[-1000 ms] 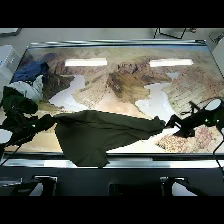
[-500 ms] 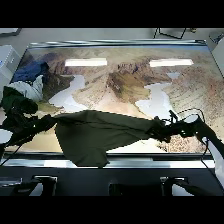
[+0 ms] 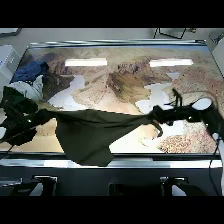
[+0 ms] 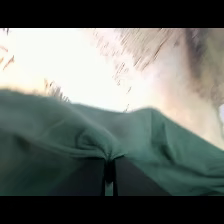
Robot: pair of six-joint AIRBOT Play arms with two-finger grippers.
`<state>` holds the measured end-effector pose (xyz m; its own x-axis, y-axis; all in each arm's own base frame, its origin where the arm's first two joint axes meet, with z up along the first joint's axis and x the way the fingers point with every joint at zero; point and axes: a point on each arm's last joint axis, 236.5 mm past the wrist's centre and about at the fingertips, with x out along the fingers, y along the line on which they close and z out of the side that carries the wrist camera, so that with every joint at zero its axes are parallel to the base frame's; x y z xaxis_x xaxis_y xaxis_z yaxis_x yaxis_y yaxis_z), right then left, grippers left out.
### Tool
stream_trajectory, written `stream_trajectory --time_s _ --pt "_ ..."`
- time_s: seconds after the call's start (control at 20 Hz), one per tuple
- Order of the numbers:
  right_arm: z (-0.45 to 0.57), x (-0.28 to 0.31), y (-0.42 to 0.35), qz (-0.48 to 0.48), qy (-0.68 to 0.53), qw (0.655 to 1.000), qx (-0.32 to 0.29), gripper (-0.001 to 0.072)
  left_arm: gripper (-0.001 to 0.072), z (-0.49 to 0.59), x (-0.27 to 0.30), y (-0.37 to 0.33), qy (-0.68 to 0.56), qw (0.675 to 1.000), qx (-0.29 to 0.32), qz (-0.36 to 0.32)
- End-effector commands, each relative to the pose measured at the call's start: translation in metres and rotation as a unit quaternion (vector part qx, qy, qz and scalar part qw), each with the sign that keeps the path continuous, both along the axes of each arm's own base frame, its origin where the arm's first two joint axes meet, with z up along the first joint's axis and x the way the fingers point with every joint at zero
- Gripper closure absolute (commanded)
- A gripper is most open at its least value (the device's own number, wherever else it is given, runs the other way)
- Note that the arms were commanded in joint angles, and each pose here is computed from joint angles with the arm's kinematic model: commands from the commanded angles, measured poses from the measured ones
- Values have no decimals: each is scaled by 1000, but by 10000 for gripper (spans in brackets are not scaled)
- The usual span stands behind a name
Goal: Fold the clothes and pants, and hang the long-sleeved shirts on hangers.
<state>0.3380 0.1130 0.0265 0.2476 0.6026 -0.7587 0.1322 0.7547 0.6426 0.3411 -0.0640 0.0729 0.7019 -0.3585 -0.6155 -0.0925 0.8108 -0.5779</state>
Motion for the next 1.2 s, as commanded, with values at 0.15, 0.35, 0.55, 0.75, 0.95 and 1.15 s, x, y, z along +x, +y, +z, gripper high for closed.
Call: stream_trajectory --time_s 0.15,0.35,0.55,0.75,0.95,1.15 --pt "266 41 -59 -28 -352 918 -181 674 687 276 28 13 -314 947 70 8" --pt "343 -19 -90 -91 -401 878 -246 674 687 438 -40 16 -480 867 128 30" --pt "280 -81 -89 -42 -245 933 -262 674 687 500 -88 14 -547 823 146 41" --pt "186 -106 -79 -4 -61 972 -228 675 687 441 -46 16 -456 871 183 10" --pt "58 -76 -55 -8 8 988 -155 674 687 279 44 17 -249 953 165 -50" --pt "-21 -13 -44 -118 -15 989 -83 673 686 94 103 17 -49 991 102 -74"
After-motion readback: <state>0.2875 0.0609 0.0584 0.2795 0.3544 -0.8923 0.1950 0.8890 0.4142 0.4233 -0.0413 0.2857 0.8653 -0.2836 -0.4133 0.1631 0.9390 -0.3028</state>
